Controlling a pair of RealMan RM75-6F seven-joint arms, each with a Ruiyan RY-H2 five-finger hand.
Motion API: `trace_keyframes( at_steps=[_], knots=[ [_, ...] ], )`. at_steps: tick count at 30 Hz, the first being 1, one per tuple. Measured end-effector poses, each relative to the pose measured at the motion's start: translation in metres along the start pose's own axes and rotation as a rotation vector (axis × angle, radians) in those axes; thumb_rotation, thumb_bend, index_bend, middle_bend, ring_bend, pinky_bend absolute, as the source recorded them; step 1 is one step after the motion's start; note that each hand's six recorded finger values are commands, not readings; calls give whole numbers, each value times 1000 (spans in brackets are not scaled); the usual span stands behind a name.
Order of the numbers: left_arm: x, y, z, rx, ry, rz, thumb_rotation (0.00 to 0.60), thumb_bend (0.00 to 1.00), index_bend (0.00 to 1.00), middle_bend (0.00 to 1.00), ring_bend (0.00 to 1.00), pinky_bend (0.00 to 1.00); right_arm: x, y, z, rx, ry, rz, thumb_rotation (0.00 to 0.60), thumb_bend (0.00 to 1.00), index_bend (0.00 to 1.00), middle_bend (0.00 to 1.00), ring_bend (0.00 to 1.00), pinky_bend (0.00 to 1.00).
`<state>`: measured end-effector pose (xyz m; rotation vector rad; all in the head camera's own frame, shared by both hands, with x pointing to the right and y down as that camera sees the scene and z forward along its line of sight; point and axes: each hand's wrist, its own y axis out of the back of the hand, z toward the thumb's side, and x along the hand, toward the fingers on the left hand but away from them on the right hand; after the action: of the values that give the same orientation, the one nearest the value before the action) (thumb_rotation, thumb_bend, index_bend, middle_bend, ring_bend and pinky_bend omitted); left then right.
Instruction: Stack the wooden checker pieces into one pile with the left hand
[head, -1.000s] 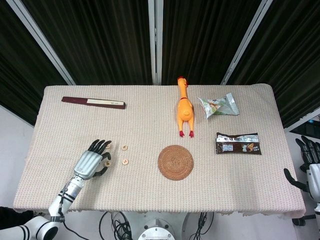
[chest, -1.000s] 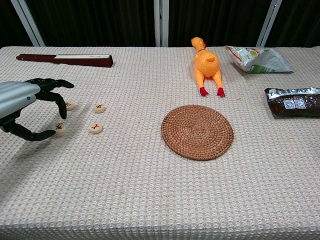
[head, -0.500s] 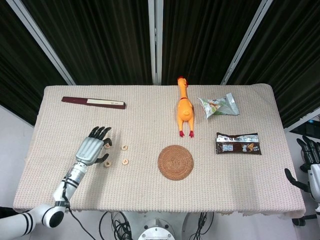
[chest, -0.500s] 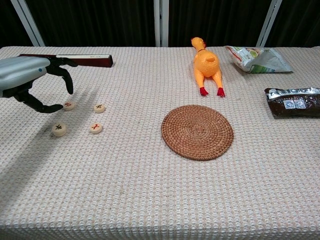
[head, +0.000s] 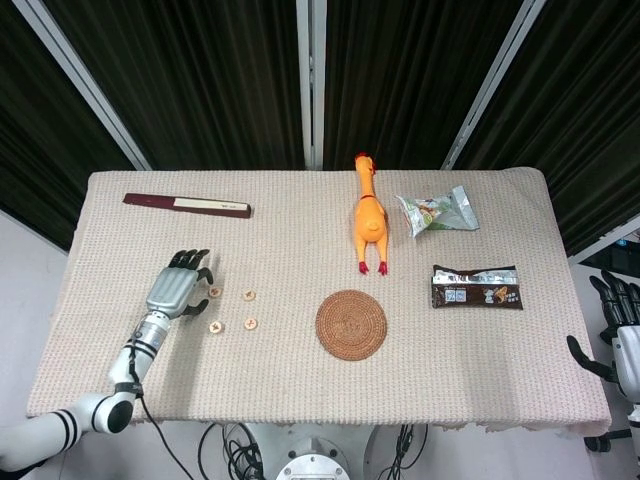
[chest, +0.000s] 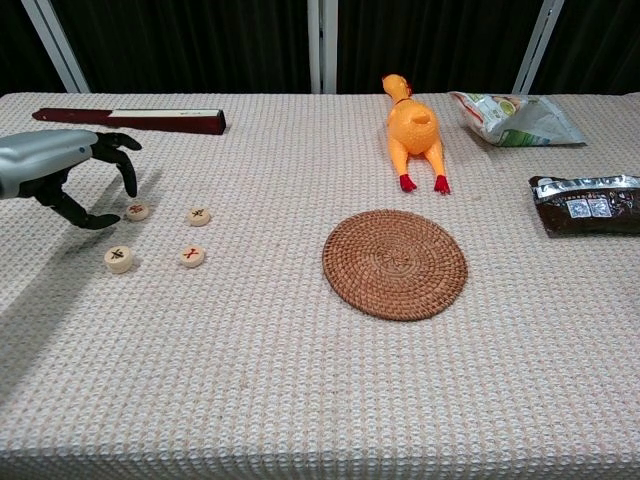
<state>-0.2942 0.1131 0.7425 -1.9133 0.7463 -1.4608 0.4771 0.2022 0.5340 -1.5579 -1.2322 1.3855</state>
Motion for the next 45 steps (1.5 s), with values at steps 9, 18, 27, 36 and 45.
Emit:
trace_keyframes(
  at_steps=[9, 18, 27, 36, 45],
  knots=[
    [8, -5, 5, 2, -24, -22, 600, 306, 397, 48, 0, 0, -1, 0, -1, 1, -8, 2, 600, 259, 0, 0, 0, 0],
    [11, -8, 6, 8, -22, -25, 600, 301, 434, 48, 0, 0, -2, 1, -3, -3, -12, -2, 600, 259, 0, 0, 0, 0],
    [11, -9, 8, -1, -28, -19, 600, 307, 481, 55, 0, 0, -2, 1, -2, 0, -13, -2, 600, 258, 0, 0, 0, 0],
    [4, -1, 14, -15, -47, 1, 600, 307, 485, 60, 0, 0, -3, 0, -3, 0, -13, -1, 600, 258, 0, 0, 0, 0],
    [-26, 9, 39, -21, -102, -22, 600, 307, 484, 60, 0, 0, 0, 0, 0, -2, 2, 0, 600, 259, 0, 0, 0, 0]
  ],
)
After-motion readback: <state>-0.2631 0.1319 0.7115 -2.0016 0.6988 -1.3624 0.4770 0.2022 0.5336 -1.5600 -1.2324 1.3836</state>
